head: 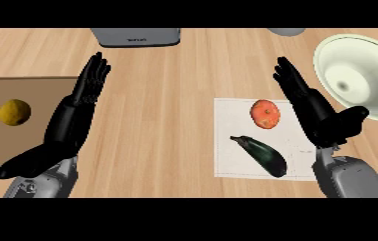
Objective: Pick the squash from the placemat and place it in the bowl
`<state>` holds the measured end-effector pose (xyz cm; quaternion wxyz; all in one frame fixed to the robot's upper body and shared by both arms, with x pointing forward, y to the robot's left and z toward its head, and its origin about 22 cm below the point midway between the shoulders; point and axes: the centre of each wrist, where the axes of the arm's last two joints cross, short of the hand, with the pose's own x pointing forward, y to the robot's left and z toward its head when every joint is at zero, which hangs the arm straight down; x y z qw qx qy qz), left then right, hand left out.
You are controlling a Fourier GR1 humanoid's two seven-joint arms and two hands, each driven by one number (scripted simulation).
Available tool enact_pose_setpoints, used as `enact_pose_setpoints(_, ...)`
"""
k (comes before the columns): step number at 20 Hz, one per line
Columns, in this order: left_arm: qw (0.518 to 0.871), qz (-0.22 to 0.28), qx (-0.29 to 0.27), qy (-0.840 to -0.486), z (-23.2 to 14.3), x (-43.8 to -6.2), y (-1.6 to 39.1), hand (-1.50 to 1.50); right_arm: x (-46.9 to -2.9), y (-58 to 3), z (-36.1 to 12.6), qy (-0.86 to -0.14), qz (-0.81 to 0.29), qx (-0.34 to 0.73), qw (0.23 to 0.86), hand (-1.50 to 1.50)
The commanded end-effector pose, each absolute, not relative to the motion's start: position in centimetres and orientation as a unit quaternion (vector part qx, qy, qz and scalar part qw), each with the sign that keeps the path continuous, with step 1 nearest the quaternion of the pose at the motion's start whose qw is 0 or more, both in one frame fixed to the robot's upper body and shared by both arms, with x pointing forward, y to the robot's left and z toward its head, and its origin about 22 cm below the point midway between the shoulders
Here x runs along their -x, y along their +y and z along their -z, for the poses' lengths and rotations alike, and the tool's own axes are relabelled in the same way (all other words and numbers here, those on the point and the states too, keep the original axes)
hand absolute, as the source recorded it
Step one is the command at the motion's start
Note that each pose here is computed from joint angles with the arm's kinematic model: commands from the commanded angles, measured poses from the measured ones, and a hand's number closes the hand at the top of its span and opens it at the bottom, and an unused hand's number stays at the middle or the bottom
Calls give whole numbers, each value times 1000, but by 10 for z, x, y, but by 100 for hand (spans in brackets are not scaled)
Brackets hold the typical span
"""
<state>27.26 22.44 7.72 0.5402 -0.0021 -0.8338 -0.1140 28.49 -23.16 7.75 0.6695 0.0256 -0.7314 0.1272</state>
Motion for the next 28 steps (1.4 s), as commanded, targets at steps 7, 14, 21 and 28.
enact_pose_setpoints(7,666,70,-32,-742,-37,-272,231,0,-288,-274,-65,-644,-339,261,634,150)
enact_pose_setpoints(14,698,49,-37,-713,-24,-272,219,0,-240,-199,2,-796,20,231,559,-150)
enact_pose_setpoints(21,695,48,-35,-717,-40,-283,215,0,-224,-203,-41,-784,-3,318,533,-150)
enact_pose_setpoints(28,698,52,-34,-714,-31,-274,219,0,-228,-199,-101,-707,-39,343,617,-150)
